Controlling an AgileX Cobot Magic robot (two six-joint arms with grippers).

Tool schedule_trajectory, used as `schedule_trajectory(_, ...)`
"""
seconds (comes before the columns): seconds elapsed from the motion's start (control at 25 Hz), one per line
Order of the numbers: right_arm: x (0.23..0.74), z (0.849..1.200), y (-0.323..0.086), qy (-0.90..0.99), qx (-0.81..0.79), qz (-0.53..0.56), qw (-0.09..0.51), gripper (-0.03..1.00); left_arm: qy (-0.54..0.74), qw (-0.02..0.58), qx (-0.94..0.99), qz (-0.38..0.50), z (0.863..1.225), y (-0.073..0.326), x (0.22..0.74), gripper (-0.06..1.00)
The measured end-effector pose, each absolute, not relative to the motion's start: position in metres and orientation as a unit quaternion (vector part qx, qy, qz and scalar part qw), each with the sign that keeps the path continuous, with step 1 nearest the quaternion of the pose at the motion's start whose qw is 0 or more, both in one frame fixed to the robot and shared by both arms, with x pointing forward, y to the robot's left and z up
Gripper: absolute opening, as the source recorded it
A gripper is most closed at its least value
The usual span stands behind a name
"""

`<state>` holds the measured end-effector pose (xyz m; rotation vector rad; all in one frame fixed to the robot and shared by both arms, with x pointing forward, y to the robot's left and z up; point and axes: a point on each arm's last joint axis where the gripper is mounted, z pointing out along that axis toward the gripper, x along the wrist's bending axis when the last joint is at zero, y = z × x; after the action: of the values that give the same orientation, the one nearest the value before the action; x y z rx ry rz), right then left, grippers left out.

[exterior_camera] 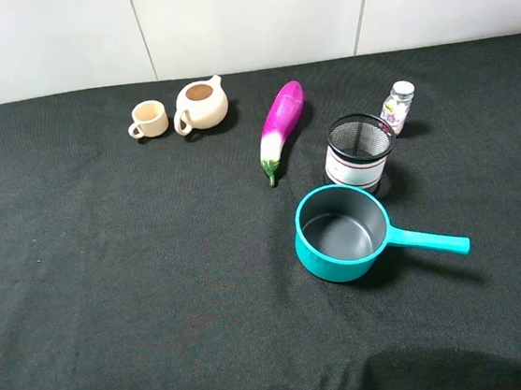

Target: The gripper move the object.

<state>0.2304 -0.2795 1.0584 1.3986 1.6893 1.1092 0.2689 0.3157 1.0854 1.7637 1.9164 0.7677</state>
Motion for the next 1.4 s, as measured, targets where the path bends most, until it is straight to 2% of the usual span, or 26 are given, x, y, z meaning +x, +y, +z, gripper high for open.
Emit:
schedule_trajectory(0.32,0.23,1.058,-0.28,0.648,0.536,0.425,0.335,0.69,0.69,0.22,0.636,0.265,1.049,0.316,0.252,0.71)
schedule_trajectory(0.96,0.23,1.058,-0.28,0.648,0.536,0.425,0.335,0.69,0.658,0.229,0.67,0.257,1.046,0.311,0.249,0.71)
schedule_trajectory(1.4,0.23,1.058,-0.28,0.648,0.536,0.425,0.335,0.69,0.635,0.305,0.635,0.316,1.045,0.316,0.219,0.71)
